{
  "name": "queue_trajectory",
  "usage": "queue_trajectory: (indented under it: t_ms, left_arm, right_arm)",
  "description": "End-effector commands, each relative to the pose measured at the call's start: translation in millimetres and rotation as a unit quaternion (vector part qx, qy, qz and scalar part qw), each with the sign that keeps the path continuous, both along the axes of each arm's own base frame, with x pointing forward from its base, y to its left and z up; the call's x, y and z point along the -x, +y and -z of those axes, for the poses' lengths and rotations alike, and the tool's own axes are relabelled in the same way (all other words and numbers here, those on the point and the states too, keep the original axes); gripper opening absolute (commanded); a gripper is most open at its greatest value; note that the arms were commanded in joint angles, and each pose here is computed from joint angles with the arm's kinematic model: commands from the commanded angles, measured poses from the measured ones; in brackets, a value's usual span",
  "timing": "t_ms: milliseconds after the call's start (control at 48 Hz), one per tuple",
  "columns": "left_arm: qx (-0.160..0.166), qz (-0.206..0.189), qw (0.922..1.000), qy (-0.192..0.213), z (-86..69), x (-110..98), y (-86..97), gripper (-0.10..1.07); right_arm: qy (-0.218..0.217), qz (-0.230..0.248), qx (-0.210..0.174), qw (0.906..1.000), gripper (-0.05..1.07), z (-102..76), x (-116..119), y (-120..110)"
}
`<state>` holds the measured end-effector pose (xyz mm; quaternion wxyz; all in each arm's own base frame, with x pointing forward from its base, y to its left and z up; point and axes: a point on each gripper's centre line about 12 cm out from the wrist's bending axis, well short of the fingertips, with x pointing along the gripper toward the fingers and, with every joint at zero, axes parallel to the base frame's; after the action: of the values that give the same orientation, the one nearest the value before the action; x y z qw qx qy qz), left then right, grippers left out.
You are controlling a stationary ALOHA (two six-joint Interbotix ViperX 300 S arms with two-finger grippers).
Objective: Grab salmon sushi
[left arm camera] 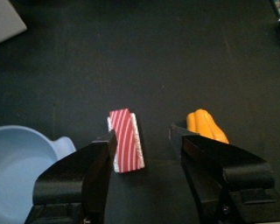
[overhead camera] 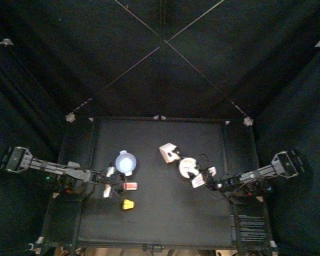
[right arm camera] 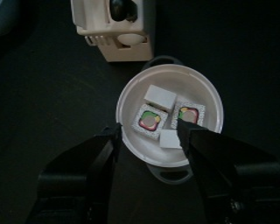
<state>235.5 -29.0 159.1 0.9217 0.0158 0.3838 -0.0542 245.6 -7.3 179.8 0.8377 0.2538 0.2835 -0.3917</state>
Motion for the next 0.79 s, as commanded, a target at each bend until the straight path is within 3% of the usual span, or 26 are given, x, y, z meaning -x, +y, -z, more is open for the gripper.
queue_trajectory:
  t_ms: [0,438,604,771]
  left_arm:
    - [-0.007,0.006,1.0000,0.000,-5.0,-15.0,-1.9,0.86]
    - [-0.063,0.034,0.9932,0.092,19.9,-52.8,-0.7,0.87]
    - [-0.070,0.031,0.9875,0.138,32.9,-63.1,1.4,0.87]
    - [-0.079,0.028,0.9845,0.154,35.3,-71.6,6.5,0.87]
  right_arm:
    - [-0.014,0.000,-0.003,0.9999,0.87,-7.9,-4.3,1.0]
    - [-0.012,0.001,-0.003,0.9999,0.87,-7.1,-4.4,1.1]
    - [-0.010,0.002,-0.003,0.9999,0.87,-6.3,-4.5,0.8]
    - [-0.009,0.001,-0.002,1.0000,0.87,-5.4,-4.0,0.7]
